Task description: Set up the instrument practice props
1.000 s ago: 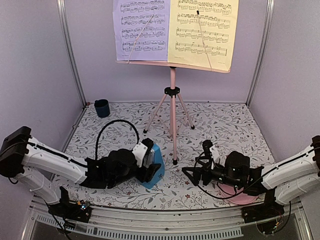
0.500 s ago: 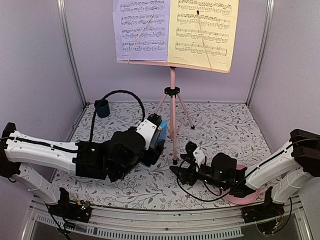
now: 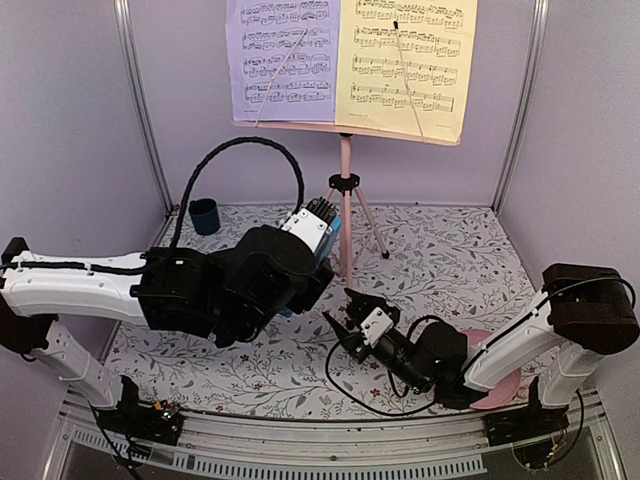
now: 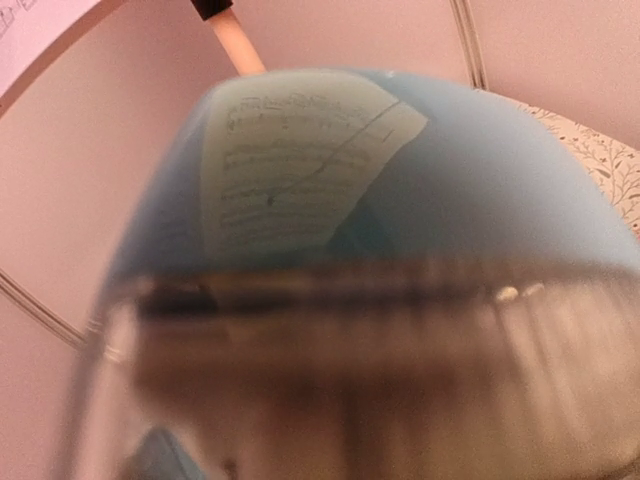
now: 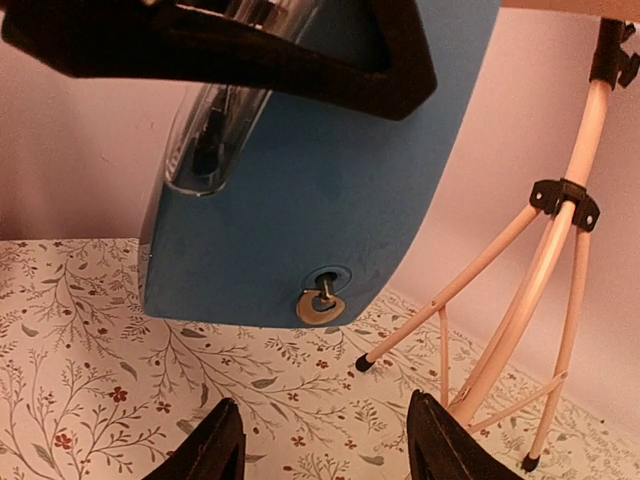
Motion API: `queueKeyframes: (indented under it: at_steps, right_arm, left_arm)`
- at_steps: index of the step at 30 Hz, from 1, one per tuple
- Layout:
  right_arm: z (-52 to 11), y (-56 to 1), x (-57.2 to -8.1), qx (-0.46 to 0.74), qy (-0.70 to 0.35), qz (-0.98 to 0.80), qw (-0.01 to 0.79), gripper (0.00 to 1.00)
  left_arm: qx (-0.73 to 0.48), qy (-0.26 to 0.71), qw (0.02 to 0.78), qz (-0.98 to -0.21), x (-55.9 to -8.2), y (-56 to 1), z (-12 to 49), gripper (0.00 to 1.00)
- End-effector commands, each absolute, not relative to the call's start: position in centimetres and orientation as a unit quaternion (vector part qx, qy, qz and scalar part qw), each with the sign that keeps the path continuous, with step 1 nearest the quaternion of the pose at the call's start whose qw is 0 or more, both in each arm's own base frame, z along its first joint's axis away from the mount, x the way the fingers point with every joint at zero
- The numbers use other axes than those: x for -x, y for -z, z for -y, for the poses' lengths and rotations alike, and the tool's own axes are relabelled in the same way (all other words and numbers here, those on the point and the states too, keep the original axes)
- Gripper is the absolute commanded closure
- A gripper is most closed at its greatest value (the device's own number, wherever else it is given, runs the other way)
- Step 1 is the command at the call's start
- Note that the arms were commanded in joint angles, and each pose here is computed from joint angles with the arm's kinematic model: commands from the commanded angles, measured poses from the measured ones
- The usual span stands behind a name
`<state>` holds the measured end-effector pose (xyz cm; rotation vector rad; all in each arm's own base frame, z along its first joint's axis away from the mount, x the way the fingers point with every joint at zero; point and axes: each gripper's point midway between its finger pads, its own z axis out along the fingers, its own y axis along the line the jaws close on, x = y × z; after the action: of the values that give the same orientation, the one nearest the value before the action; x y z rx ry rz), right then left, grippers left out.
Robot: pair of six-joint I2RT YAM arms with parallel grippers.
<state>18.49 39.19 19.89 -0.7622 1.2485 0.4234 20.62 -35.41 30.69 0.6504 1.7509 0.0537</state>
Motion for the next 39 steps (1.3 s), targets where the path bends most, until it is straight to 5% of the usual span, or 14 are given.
queueKeyframes:
  at_steps: [1,39]
  right_arm:
    - [-38.9,-23.4,-19.1,0.317,-0.123,-0.524,0.781,0.46]
    - [-39.1,-27.1,-19.2,0.295,0.071,-0.451,0.840,0.67]
  left_arm:
    - [-0.252,-0.010,0.610,-0.751,-19.8,-34.0,35.1,0.70]
    - [-0.238,0.108,0.609,-0.749,-17.9,-36.9,35.6,0.70]
